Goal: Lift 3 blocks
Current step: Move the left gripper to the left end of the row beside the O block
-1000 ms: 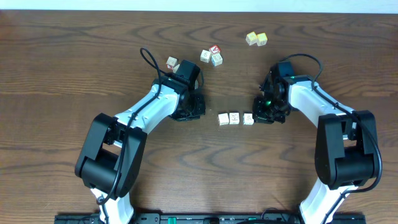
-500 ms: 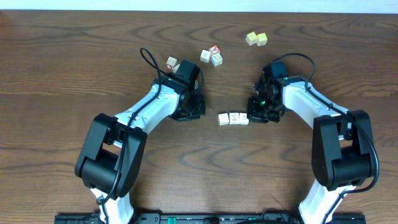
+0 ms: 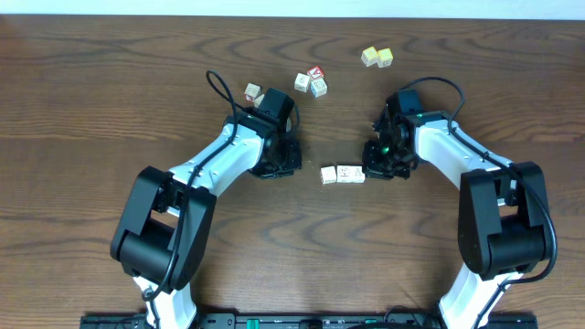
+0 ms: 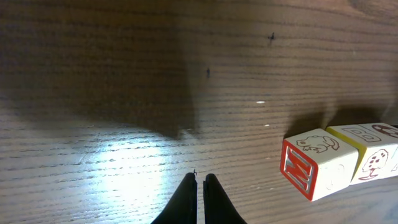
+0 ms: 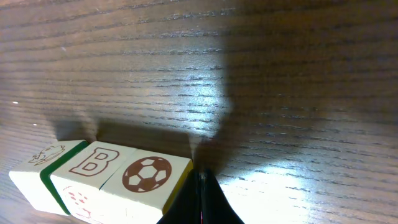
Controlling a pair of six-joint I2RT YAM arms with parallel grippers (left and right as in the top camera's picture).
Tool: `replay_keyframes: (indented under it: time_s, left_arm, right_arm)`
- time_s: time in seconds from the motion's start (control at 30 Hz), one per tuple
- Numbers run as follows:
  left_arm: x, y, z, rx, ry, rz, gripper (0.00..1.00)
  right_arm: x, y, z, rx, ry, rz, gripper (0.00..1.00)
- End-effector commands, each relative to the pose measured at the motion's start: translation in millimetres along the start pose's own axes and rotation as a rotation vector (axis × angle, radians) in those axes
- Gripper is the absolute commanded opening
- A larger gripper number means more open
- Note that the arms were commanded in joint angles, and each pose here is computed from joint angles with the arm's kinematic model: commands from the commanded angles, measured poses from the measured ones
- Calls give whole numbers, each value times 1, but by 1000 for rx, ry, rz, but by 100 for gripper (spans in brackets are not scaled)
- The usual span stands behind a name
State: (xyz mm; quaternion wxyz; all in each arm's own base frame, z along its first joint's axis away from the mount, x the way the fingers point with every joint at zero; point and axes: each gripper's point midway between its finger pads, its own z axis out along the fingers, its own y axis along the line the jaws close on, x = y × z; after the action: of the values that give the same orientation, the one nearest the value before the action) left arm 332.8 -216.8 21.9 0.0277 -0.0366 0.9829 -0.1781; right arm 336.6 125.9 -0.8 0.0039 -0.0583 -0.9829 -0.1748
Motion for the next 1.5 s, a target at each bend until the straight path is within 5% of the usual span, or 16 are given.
replay_keyframes:
  time_s: [0.0, 1.47]
  left_arm:
    - [13, -4, 10, -8, 40, 16, 7]
    - [17, -52, 42, 124, 27, 93, 8]
  right_arm:
    - [4, 2, 3, -5, 12, 8, 1]
    - [3, 2, 3, -5, 10, 7, 1]
